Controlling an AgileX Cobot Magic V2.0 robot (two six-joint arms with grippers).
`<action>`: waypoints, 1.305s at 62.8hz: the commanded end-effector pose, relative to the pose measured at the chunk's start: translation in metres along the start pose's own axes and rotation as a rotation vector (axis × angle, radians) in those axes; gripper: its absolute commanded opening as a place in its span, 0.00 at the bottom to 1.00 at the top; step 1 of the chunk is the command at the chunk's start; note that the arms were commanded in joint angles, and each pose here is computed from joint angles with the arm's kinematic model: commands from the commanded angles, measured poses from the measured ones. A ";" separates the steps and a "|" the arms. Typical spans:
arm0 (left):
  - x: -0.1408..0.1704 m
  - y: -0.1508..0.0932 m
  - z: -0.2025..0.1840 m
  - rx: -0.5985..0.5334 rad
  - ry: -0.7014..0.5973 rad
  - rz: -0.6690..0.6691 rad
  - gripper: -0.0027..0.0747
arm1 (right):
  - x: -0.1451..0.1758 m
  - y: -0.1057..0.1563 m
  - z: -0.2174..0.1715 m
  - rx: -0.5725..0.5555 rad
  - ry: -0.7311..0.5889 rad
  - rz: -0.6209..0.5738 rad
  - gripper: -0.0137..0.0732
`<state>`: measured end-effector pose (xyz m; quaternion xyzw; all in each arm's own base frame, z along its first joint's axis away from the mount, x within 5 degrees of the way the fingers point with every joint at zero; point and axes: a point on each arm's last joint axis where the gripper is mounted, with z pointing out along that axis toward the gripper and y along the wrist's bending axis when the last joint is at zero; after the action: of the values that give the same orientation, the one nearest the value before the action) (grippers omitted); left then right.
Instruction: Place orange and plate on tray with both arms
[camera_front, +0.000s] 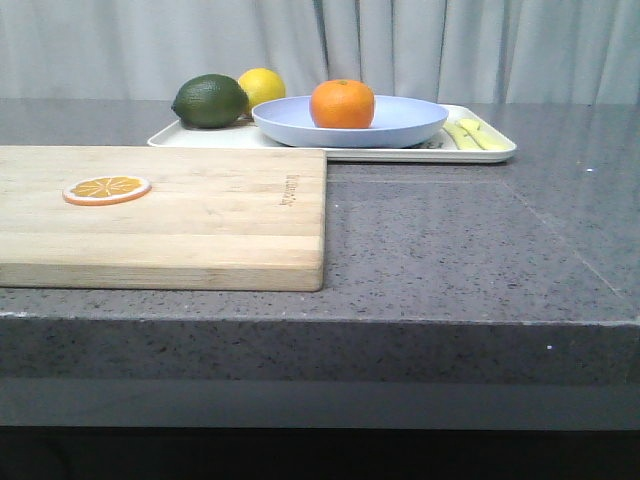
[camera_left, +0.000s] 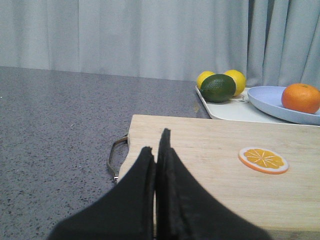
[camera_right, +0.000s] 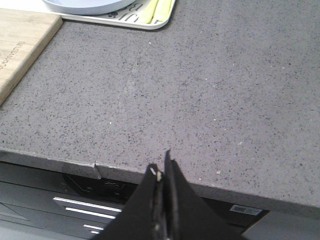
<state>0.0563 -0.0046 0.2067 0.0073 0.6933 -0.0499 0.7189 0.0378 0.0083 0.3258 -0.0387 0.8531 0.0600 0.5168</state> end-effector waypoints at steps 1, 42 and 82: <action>0.000 0.000 -0.001 0.000 -0.080 -0.005 0.01 | -0.012 0.000 -0.004 0.007 -0.086 -0.011 0.02; 0.000 0.000 -0.001 0.000 -0.080 -0.005 0.01 | 0.026 -0.009 0.022 0.084 -0.456 -0.127 0.02; 0.000 0.000 -0.001 0.000 -0.078 -0.005 0.01 | 0.093 -0.012 0.065 0.040 -0.579 -0.072 0.02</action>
<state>0.0563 -0.0046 0.2069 0.0073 0.6926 -0.0499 0.7195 0.0565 0.0059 0.1955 -0.0467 0.7174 0.0284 0.6945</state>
